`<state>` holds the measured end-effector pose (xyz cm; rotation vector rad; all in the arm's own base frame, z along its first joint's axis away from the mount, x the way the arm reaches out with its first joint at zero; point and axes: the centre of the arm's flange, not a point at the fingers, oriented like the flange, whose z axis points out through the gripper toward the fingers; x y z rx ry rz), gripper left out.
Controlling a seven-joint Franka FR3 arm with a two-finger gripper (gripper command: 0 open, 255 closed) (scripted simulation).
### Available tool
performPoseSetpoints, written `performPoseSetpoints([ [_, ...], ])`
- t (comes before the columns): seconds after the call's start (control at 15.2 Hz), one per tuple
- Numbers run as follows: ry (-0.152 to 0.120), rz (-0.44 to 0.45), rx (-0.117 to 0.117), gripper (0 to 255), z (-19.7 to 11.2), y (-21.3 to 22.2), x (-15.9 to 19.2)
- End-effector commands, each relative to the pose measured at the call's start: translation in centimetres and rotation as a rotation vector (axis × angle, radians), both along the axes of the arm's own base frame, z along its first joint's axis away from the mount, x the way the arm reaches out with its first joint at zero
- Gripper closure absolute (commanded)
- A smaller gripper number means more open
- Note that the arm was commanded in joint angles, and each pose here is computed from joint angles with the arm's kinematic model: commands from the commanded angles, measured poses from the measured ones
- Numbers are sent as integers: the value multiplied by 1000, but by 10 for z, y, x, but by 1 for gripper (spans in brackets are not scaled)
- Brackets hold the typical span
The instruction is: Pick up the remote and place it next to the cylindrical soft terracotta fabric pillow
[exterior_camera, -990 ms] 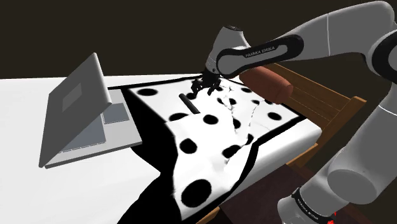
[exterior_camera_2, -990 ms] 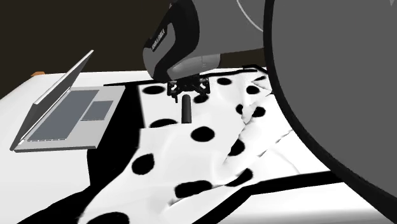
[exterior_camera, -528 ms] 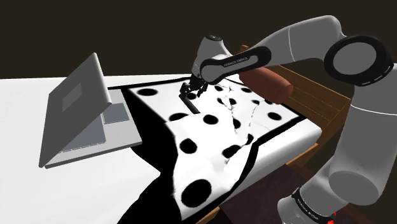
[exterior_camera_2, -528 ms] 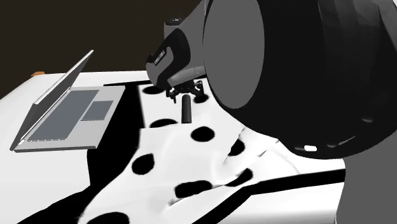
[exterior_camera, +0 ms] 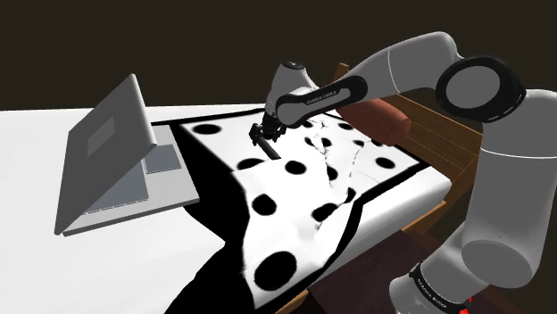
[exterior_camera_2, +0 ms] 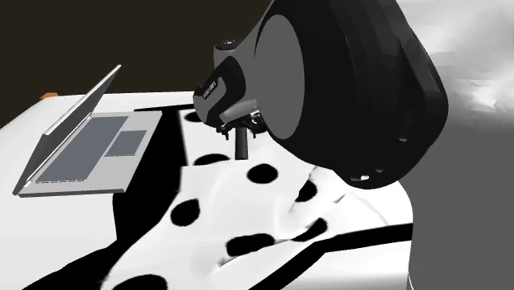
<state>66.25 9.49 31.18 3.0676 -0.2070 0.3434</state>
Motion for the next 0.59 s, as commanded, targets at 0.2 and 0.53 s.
performPoseSetpoints([
  [0.2,0,0,0,0,-4,-1,1],
  [0.53,0,0,0,255,-4,-1,1],
])
